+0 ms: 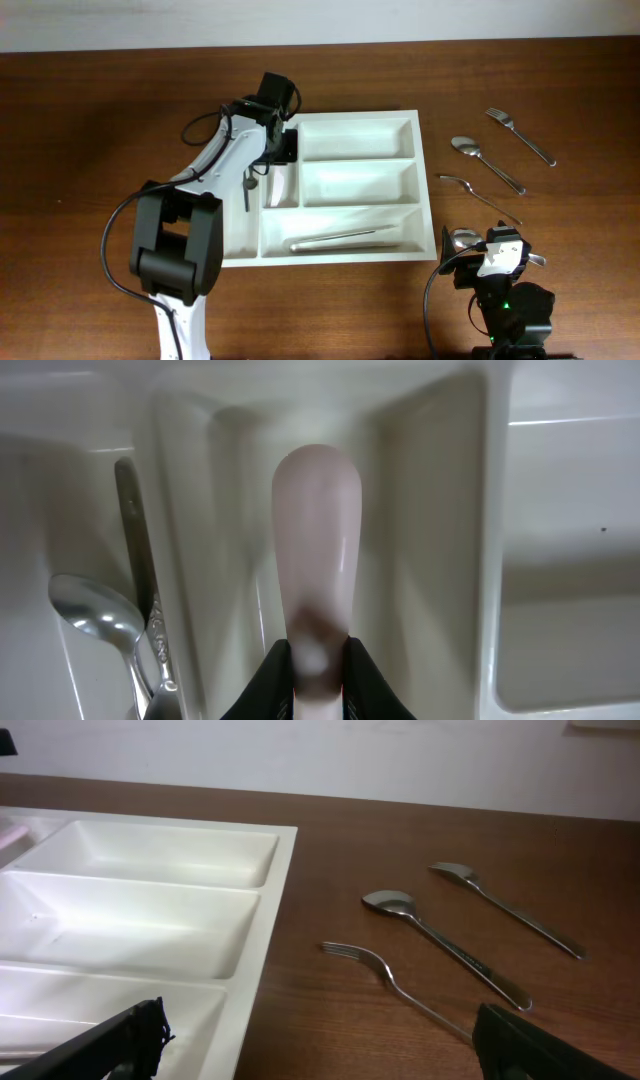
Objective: Pack container
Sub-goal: 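Lower the knife into the compartment and open the left gripper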
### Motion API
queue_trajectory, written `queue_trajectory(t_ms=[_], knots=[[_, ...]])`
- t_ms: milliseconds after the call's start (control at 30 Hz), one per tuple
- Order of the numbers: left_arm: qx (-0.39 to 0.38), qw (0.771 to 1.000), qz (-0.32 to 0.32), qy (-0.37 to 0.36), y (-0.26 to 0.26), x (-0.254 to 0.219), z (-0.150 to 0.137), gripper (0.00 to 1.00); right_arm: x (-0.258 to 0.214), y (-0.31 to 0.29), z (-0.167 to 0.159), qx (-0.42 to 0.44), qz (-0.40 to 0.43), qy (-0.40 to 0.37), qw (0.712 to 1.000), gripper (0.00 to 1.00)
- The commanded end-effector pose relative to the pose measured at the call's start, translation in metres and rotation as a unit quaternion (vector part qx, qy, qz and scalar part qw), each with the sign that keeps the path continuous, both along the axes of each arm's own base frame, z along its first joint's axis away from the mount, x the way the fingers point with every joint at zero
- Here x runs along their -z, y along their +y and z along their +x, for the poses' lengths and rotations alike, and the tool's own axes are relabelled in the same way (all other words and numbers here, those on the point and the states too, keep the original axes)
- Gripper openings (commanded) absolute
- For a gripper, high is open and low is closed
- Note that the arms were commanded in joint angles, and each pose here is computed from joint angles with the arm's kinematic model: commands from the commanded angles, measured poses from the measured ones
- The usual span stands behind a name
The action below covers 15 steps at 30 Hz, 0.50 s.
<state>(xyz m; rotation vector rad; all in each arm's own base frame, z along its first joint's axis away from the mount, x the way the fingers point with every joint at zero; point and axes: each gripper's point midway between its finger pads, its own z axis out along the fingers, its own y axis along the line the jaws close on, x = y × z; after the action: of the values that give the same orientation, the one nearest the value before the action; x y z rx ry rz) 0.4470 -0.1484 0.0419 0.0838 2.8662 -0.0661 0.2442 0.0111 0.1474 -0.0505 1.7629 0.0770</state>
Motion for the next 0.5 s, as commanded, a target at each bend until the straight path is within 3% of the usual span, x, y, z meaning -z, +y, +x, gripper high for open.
queue_trajectory(t_ms=[0,167,300,467], knots=[[-0.008,1.000,0.001,-0.008,0.002,-0.003,0.006,0.24,0.002,0.004,0.000,-0.009,0.000,-0.001,1.000,0.99],[-0.008,1.000,0.001,-0.008,0.002,-0.003,0.006,0.56,0.002,0.004,0.000,-0.009,0.000,-0.001,1.000,0.99],[-0.008,1.000,0.001,-0.010,0.001,-0.004,0.007,0.63,0.002,0.004,0.000,-0.009,0.000,-0.001,1.000,0.99],[-0.007,1.000,-0.003,-0.021,-0.001,-0.017,0.014,0.65,0.002,0.004,0.000,-0.009,0.000,-0.001,1.000,0.99]])
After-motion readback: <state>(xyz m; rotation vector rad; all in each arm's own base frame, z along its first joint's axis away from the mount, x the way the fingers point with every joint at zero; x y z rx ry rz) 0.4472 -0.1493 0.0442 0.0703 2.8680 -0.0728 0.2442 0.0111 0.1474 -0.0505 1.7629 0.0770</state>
